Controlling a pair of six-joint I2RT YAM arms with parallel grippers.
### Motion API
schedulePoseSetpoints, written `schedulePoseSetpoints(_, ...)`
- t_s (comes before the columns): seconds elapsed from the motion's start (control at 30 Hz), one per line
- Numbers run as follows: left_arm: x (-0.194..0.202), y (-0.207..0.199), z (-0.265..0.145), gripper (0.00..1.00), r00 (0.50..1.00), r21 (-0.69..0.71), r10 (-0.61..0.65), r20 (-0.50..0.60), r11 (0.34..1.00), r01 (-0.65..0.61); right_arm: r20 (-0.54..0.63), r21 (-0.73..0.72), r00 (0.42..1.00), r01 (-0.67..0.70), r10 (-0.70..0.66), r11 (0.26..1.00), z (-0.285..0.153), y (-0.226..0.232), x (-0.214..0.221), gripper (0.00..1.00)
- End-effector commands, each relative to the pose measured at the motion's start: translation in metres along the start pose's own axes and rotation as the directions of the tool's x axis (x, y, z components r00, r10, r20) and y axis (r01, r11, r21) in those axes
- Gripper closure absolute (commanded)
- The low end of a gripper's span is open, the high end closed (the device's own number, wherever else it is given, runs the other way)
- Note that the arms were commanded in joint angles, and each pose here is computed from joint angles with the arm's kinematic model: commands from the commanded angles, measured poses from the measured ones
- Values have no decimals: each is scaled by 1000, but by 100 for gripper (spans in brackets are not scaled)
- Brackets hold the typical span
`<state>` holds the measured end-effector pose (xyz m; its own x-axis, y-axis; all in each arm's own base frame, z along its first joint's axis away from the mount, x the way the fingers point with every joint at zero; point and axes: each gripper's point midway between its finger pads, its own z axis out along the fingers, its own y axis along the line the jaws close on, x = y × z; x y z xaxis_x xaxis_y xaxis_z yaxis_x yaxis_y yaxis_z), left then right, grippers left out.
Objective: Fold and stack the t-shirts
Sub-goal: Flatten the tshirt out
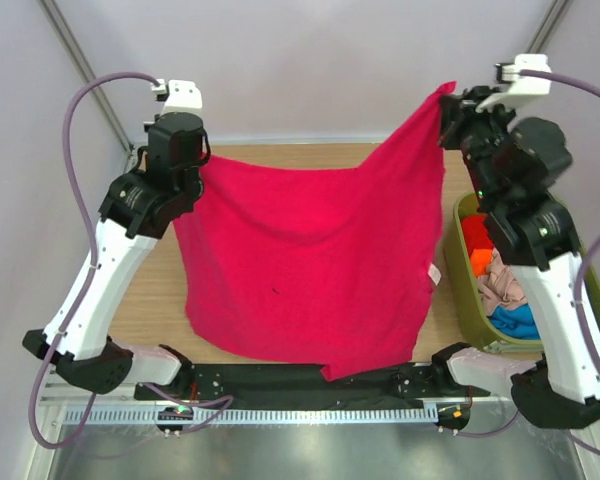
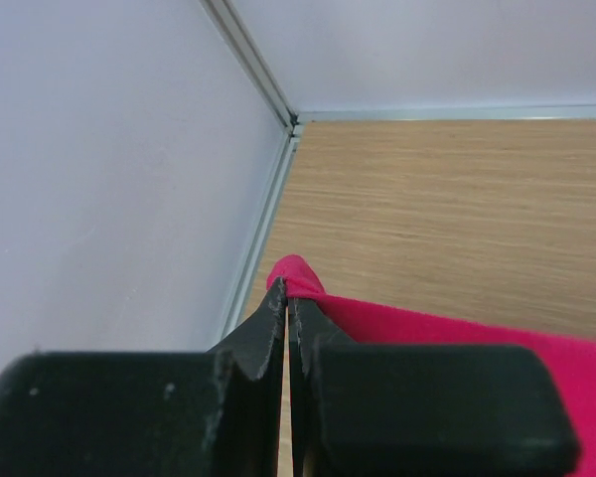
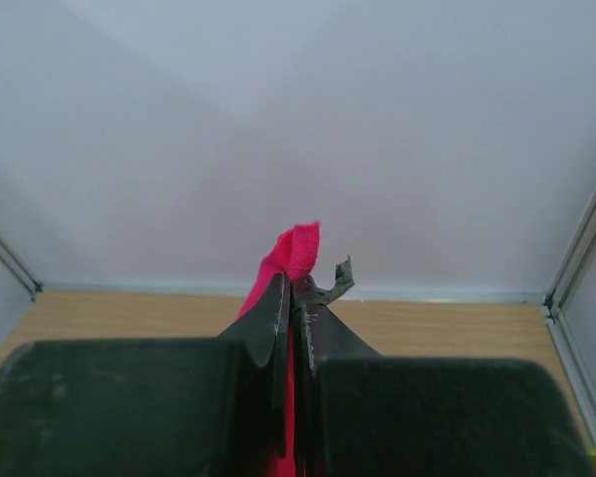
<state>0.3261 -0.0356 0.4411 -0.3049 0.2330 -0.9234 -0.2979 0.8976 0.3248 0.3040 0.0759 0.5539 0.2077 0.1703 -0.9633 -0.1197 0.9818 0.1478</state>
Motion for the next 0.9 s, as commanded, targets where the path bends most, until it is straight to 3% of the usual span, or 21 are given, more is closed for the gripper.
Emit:
schedulePoseSetpoints(0.0, -42, 38, -20, 100, 984, -30, -130, 120, 990, 135, 111, -1, 994, 10, -10, 1000, -5, -1, -47, 99)
schedulePoseSetpoints(0.1, -51, 55, -33, 100, 973, -27, -172, 152, 984, 178, 159, -24, 987, -18, 22, 1000, -18, 0, -66, 99)
schedulePoseSetpoints(0.23, -49, 72, -58, 100, 952, 55, -250, 179, 968, 244, 228, -175, 971, -36, 77, 984, -68, 13, -93, 99)
schedulePoseSetpoints(0.33, -42, 74, -82, 100, 912, 199, -361, 192, 925, 324, 247, -282, 959, -68, 141, 957, -107, 20, -95, 99)
schedulePoseSetpoints(0.6, -33, 101, -152, 100, 814, 459, -548, 195, 784, 418, 324, -354, 910, -138, 260, 925, -196, 3, -127, 99)
schedulePoseSetpoints(0.7, -35, 100, -162, 100, 810, 506, -558, 182, 759, 409, 338, -355, 900, -149, 276, 923, -206, -1, -135, 99)
schedulePoseSetpoints(0.87, -29, 80, -149, 100, 860, 497, -492, 139, 786, 369, 375, -268, 903, -111, 209, 957, -191, -12, -135, 99)
